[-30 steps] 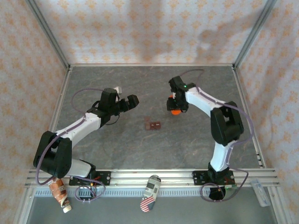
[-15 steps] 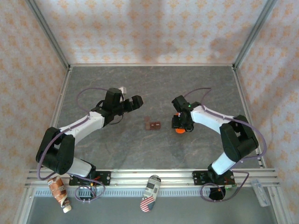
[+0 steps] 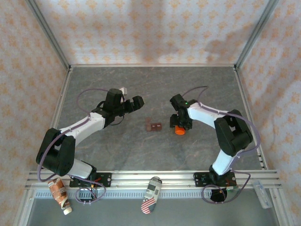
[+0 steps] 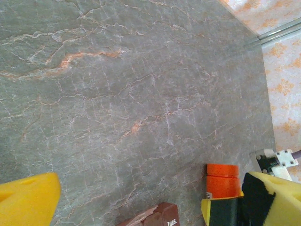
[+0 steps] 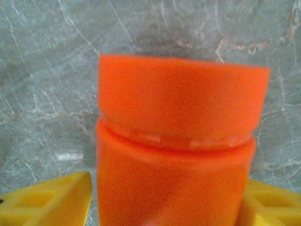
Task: Sort the pills into containers
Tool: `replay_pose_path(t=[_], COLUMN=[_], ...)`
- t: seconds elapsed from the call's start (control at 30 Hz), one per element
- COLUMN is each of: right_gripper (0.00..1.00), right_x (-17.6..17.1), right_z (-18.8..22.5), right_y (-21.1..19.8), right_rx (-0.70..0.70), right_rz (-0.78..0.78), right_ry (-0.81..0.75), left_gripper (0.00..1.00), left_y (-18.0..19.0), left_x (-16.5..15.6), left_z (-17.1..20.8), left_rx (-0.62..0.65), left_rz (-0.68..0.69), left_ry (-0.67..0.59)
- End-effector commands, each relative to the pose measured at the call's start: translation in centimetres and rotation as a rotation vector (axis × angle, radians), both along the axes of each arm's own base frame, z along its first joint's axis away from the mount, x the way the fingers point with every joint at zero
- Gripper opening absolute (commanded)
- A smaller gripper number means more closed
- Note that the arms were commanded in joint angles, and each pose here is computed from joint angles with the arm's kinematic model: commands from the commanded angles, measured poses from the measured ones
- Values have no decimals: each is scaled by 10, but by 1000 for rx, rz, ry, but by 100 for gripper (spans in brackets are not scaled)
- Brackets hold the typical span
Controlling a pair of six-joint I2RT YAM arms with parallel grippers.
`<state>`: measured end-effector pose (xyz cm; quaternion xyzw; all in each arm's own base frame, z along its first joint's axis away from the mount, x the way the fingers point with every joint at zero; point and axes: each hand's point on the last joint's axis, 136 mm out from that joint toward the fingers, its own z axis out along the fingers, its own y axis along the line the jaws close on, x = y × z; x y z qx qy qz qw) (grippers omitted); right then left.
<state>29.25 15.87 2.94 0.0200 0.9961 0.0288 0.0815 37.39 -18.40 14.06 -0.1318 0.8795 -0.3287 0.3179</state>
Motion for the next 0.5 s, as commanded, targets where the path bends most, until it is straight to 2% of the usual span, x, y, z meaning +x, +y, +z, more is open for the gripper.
replay_pose_path(t=[0.0, 0.3, 0.47], right_gripper=[69, 67, 61], right_x=[11, 32, 31], right_z=[6, 4, -4], right_y=[-5, -13, -13], right_rx=[-60, -72, -47], right_rz=[11, -10, -18], right_ry=[-14, 4, 35], left_gripper=[100, 100, 100], left_y=[-5, -4, -4], left_x=[6, 4, 3], left_z=[17, 17, 17], left_rx=[-11, -9, -10], left_rz=[-9, -10, -10], left_ry=[-53, -52, -54])
